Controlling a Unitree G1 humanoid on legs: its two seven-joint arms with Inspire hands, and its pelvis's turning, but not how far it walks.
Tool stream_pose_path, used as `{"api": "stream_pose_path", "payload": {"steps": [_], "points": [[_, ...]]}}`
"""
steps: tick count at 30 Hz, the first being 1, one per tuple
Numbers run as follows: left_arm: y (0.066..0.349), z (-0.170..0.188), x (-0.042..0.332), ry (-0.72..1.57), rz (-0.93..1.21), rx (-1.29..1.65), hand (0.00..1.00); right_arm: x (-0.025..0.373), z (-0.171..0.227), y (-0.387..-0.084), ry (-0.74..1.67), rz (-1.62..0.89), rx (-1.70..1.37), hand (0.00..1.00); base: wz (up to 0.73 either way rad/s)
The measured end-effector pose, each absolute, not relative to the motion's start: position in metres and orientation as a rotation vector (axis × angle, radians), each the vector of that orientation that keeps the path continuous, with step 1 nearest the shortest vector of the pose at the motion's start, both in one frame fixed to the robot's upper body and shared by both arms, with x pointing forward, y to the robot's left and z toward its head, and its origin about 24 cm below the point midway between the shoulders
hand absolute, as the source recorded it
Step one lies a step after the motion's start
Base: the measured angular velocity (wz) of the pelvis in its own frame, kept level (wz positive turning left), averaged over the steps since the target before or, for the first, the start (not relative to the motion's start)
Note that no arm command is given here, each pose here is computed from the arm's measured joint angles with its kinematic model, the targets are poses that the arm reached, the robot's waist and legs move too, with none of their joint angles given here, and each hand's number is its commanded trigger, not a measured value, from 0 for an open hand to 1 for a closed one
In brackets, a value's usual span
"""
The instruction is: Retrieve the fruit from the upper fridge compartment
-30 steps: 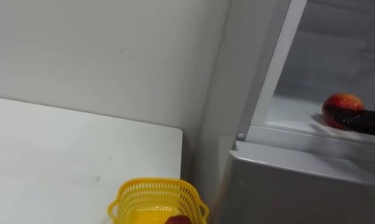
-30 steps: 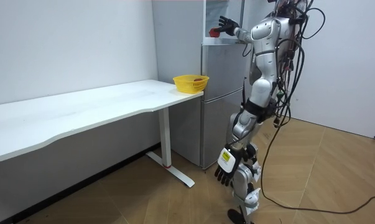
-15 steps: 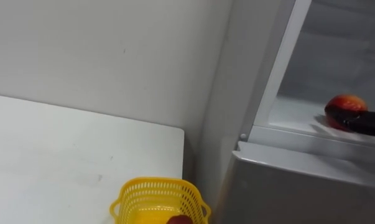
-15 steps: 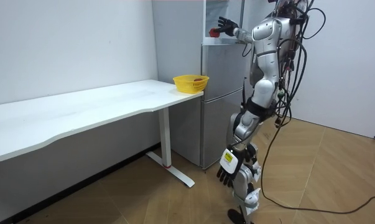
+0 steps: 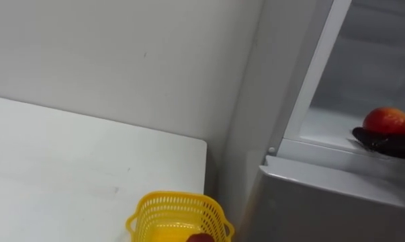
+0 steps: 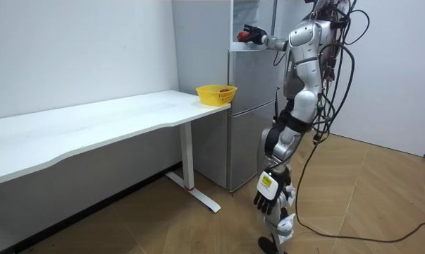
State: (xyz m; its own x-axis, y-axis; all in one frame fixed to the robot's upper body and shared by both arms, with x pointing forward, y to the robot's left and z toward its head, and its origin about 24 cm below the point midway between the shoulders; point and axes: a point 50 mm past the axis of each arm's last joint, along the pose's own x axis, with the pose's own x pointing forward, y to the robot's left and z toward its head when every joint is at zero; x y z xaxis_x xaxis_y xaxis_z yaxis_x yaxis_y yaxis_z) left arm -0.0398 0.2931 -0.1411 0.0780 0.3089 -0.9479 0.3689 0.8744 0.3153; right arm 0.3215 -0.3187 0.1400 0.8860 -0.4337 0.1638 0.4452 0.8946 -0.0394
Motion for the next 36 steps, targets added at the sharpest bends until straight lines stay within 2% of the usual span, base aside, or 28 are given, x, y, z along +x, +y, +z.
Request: {"api": "stream_pose_path", "payload": {"steps": [14,15,16,17,36], "points": [[0.294,-0.140,-0.048,1.535,-0.047,0.564,0.00,0.319,0.138,-0.329,-0.154,-0.477,-0.118,0.00,0.08],[0.294,-0.140,-0.048,1.537,-0.046,0.565,0.00,0.319,0.138,-0.329,-0.155,-0.477,-0.122,0.55,0.00],[0.294,-0.140,-0.048,1.540,-0.045,0.566,0.00,0.318,0.137,-0.329,-0.154,-0.478,-0.125,0.75,0.00],[0.294,-0.140,-0.049,1.541,-0.045,0.566,0.00,0.318,0.137,-0.329,-0.155,-0.479,-0.125,1.00,0.00],[0.292,-0.140,-0.049,1.553,-0.058,0.573,0.00,0.317,0.133,-0.333,-0.148,-0.492,-0.182,1.00,0.00]]}}
